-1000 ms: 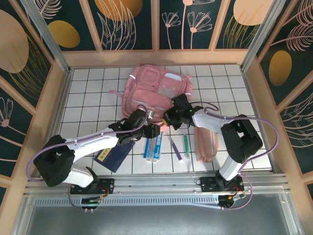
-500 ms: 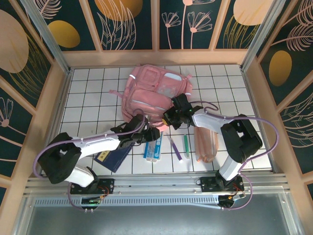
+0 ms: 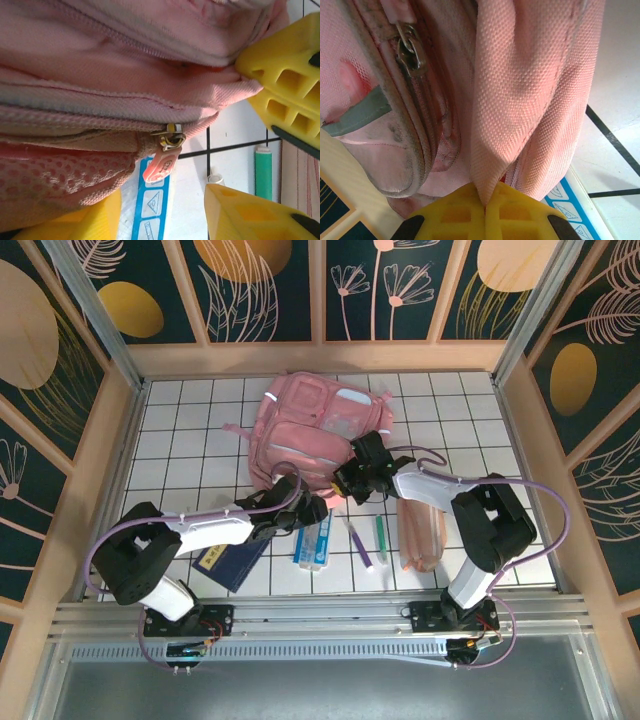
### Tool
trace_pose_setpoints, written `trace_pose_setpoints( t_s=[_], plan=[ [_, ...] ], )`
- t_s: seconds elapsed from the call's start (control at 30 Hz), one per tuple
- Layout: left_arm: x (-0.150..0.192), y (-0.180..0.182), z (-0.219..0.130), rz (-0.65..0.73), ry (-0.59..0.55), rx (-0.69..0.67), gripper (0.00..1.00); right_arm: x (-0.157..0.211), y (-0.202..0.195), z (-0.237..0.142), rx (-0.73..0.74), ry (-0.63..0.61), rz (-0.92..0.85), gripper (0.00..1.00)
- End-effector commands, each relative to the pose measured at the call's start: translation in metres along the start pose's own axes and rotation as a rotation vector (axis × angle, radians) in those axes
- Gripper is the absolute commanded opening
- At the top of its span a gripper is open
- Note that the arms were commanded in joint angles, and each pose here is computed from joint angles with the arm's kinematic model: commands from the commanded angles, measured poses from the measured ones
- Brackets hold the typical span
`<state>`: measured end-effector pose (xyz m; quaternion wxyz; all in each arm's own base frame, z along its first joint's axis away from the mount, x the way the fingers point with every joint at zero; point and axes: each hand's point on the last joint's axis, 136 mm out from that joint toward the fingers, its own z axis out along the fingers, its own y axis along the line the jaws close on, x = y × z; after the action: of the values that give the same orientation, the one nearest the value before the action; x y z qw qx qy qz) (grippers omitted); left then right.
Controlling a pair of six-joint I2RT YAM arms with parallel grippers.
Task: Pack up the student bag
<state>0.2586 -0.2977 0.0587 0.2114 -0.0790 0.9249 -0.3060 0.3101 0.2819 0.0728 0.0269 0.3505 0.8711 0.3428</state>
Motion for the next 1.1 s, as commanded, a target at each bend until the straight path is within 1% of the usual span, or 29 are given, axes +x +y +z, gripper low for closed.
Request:
trace_pose_setpoints(
  t_s=[0.0,0.13,0.2,0.27,0.4,0.53,0.57,0.63,0.67,0.77,0.9,1.0,1.07],
  plan=[
    [-0.027,-0.022,-0.001,-0.003,-0.116,0.052,0.45,0.003,0.029,-0.01,-0.075,-0.017,-0.053,0.0],
    [-0.035,-0.032,0.0,0.023,-0.147,0.079,0.36,0.005,0.026,-0.01,-0.061,-0.015,-0.059,0.0],
    [-0.035,-0.031,0.003,0.027,-0.147,0.075,0.34,0.006,0.026,-0.01,-0.061,-0.015,-0.06,0.0],
    [-0.035,-0.03,0.006,0.034,-0.146,0.069,0.27,0.007,0.025,-0.01,-0.061,-0.015,-0.062,0.0],
    [-0.037,-0.028,0.007,0.036,-0.16,0.061,0.18,0.007,0.024,-0.011,-0.057,-0.021,-0.065,0.0],
    [-0.038,-0.024,0.007,0.048,-0.167,0.04,0.17,0.007,0.022,-0.011,-0.056,-0.021,-0.065,0.0],
    [-0.037,-0.022,0.008,0.049,-0.167,0.031,0.19,0.007,0.022,-0.011,-0.057,-0.02,-0.064,0.0],
    [-0.036,-0.017,0.011,0.043,-0.166,0.011,0.34,0.008,0.023,-0.011,-0.061,-0.018,-0.066,0.0],
    [-0.035,-0.014,0.013,0.043,-0.164,0.006,0.38,0.008,0.023,-0.011,-0.063,-0.018,-0.063,0.0],
    [-0.031,-0.01,0.02,0.045,-0.152,0.006,0.39,0.01,0.025,-0.011,-0.07,-0.01,-0.063,0.0],
    [-0.03,0.002,0.026,0.02,-0.15,-0.047,0.37,0.012,0.029,-0.012,-0.08,-0.004,-0.069,0.0],
    [-0.031,0.025,0.026,-0.005,-0.155,-0.188,0.28,0.012,0.03,-0.015,-0.083,-0.011,-0.072,0.0],
    [-0.03,0.035,0.023,-0.013,-0.16,-0.243,0.19,0.01,0.029,-0.015,-0.082,-0.022,-0.075,0.0]
  ],
)
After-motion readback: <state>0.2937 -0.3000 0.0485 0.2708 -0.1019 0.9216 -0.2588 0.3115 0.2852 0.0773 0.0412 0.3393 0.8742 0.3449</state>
